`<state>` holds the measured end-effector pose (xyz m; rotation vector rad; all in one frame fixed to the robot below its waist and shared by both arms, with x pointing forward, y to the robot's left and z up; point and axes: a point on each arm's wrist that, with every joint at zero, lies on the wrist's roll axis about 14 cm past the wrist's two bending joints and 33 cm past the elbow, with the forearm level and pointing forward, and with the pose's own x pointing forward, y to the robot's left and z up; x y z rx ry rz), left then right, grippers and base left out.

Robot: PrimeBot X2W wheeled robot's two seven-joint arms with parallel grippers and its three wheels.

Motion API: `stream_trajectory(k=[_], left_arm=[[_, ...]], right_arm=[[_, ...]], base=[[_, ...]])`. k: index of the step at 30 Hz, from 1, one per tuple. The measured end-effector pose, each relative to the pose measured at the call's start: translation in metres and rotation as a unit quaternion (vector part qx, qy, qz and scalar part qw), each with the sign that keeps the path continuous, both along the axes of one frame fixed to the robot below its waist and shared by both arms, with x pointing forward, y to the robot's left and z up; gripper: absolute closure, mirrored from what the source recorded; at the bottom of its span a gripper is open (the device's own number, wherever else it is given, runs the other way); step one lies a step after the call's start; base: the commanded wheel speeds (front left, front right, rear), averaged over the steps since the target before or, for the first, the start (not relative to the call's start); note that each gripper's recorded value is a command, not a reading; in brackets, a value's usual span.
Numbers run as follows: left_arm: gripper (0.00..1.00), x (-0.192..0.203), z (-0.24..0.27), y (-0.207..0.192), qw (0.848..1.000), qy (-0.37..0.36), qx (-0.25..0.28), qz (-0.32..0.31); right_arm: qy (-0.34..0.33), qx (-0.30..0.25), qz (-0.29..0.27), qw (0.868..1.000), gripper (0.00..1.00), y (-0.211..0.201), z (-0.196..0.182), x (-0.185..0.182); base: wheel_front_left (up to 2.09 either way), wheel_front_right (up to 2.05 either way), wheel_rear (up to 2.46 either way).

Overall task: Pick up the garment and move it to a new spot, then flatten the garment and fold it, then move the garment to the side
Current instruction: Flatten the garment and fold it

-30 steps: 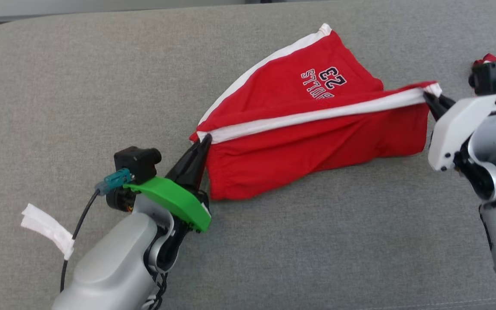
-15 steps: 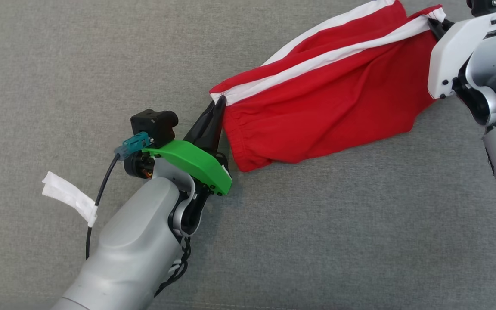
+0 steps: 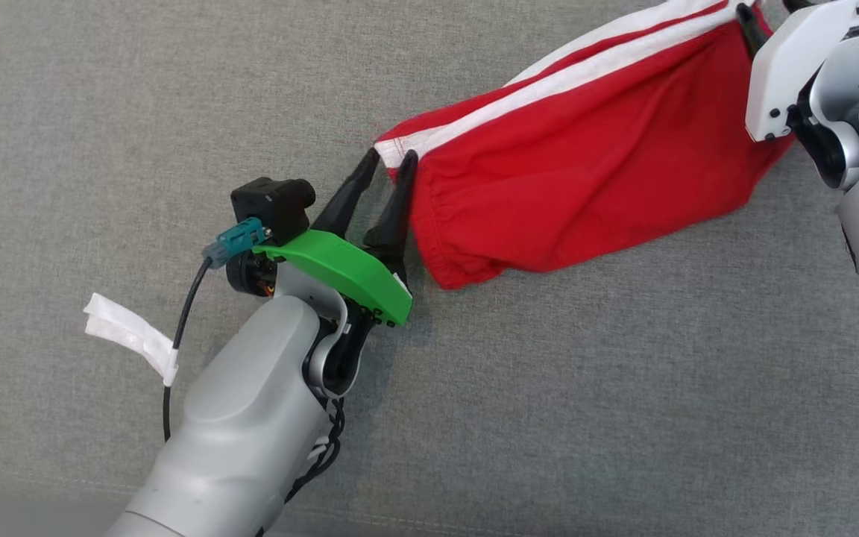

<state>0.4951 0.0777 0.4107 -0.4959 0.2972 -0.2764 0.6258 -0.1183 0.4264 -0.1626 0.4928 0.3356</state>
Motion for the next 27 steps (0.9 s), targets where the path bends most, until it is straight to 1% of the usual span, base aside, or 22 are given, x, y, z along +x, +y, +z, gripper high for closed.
stream_trajectory(k=[7,11,17,22,24,27], left_arm=[[0.00,-0.001,0.026,0.000,0.999,-0.043,-0.009,0.000],[0.00,-0.009,0.052,0.010,0.996,-0.088,-0.007,0.015],[0.00,-0.032,0.083,0.054,0.985,-0.151,0.041,0.070],[0.00,-0.050,0.090,0.093,0.975,-0.167,0.082,0.123],[0.00,-0.055,0.086,0.106,0.972,-0.162,0.091,0.142],[0.00,-0.060,0.076,0.120,0.970,-0.148,0.107,0.159]], right_arm=[[-0.022,0.015,-0.004,1.000,0.00,-0.001,0.017,-0.002],[-0.027,0.027,-0.006,0.999,0.00,-0.002,0.029,-0.009],[-0.029,0.051,-0.021,0.998,0.00,-0.013,0.044,-0.022],[-0.021,0.072,-0.028,0.997,0.00,-0.012,0.047,-0.024],[-0.012,0.079,-0.037,0.996,0.00,-0.015,0.042,-0.022],[0.014,0.083,-0.051,0.995,0.00,-0.021,0.023,-0.020]], base=[[0.00,0.00,0.00],[0.00,0.00,0.00],[0.00,0.00,0.00],[0.00,0.00,0.00],[0.00,0.00,0.00],[0.00,0.00,0.00]])
